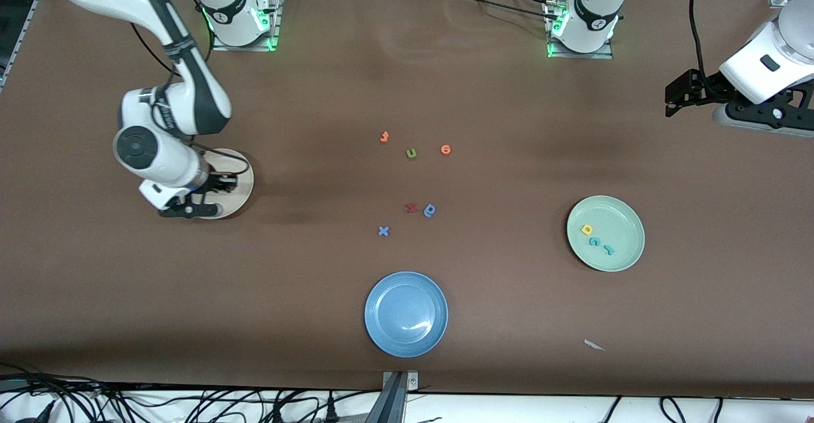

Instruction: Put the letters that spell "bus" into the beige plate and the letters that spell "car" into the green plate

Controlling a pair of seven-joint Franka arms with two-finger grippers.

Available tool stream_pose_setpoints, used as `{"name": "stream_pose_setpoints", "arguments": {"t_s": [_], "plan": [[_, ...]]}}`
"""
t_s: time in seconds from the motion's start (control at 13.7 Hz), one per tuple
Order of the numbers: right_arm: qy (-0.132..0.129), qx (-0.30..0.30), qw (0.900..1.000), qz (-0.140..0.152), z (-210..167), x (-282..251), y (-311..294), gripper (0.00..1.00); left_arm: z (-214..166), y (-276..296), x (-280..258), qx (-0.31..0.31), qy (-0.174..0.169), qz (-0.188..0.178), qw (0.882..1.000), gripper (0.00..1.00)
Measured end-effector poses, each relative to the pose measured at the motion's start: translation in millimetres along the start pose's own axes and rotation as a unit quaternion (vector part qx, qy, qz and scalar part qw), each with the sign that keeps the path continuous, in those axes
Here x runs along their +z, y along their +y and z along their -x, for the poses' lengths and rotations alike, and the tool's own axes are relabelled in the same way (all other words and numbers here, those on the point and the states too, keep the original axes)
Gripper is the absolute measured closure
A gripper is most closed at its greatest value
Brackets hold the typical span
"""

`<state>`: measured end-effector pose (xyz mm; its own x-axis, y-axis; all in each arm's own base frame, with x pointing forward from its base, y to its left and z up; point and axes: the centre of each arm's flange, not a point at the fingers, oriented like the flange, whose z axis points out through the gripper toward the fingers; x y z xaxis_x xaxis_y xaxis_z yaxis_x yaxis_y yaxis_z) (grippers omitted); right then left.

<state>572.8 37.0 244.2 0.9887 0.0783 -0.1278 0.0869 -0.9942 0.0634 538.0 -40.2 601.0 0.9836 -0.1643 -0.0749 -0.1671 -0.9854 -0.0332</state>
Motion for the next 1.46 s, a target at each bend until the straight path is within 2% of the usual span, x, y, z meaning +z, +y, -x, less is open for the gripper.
{"name": "stream_pose_setpoints", "arguments": {"t_s": [0.07,0.15,0.37,0.59,0.95,1.17,1.46], "plan": [[-0.002,0.001,1.0,-0.002,2,3,18,0.72,0,0,0,0.0,0.0,0.0,1.0,0.0],[-0.005,0.007,1.0,-0.004,4,6,30,0.65,0,1,0,0.001,0.0,0.0,1.0,0.0],[-0.007,0.028,1.0,-0.005,5,7,30,0.35,0,2,0,0.002,0.0,0.0,1.0,0.0],[0.009,0.061,0.998,-0.005,-4,-9,-3,0.01,0,3,0,0.002,0.0,0.0,1.0,0.0],[0.052,0.056,0.997,-0.005,-24,-59,-58,0.0,-1,3,0,0.003,0.0,0.0,1.0,0.0],[0.028,0.073,0.997,-0.003,-30,-116,-50,0.0,-1,3,0,0.003,0.0,0.0,1.0,0.0],[0.002,0.105,0.994,0.0,-15,-188,-17,0.0,-1,4,0,0.003,0.001,0.0,1.0,0.0]]}}
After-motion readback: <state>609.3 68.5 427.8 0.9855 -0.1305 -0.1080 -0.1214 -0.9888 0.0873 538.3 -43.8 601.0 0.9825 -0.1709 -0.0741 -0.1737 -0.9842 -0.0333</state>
